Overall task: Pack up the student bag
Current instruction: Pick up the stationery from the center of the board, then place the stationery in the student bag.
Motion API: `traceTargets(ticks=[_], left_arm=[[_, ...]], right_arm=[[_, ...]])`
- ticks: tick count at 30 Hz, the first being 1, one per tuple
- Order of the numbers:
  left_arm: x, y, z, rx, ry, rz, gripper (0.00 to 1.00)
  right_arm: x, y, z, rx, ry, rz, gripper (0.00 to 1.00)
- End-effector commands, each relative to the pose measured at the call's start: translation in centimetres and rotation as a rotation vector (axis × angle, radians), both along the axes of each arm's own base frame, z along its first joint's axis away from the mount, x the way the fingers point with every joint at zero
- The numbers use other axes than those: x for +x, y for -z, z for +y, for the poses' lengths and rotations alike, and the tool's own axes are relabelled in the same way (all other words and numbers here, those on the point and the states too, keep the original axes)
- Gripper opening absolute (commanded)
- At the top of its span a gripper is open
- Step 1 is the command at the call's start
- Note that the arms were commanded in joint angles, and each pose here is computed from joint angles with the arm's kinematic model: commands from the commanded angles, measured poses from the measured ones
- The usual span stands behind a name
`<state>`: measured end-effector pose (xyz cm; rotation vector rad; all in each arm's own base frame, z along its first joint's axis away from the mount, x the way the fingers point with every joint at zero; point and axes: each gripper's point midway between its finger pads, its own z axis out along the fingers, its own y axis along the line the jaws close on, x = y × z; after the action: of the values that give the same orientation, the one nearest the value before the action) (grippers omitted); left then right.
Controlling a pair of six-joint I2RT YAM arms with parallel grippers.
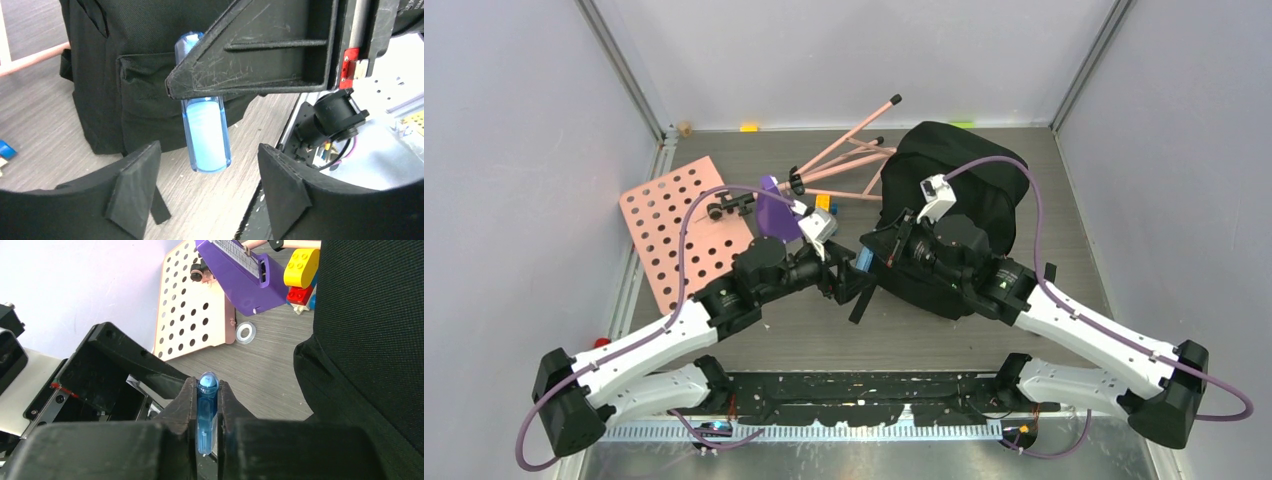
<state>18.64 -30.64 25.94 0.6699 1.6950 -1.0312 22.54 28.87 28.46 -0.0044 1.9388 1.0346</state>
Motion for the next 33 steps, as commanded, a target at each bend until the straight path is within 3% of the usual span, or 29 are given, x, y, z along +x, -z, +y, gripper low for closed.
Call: traceTargets(ticks=[1,3,6,13,21,33], left_arm=[[0.2,-0.6,-0.2,0.024,0.017,-0.072,0.87],[0.8,-0.3,0.2,0.087,0.019,-0.149,0.92],[1.8,0.5,0.0,0.212,0.048,-0.276,0.91],[2.4,1.5,-4.0,0.343,0.096,-0.616,0.88],[3.2,1.8,-7.7,0.4,0.051,-0.762,0.85],[2.1,1.1,-9.5,0.315,0.093,-0.794,0.62]], right_arm=[[0.3,-3.7,-1.5,-0.007,0.037,-0.124,0.0],[1.0,-4.4,-4.2,-0.102,0.129,-0.175,0.0],[0.8,-5.7,-8.3,-0.216,0.223,-0.238,0.0],[-0.8,-8.9,-14.3,-0.26,0.342,-0.336,0.0],[-2.3,-8.4,-16.7,-0.232,0.37,-0.337,0.0],[-2.5,-7.4,-16.7,-0.242,0.36,-0.316,0.0]])
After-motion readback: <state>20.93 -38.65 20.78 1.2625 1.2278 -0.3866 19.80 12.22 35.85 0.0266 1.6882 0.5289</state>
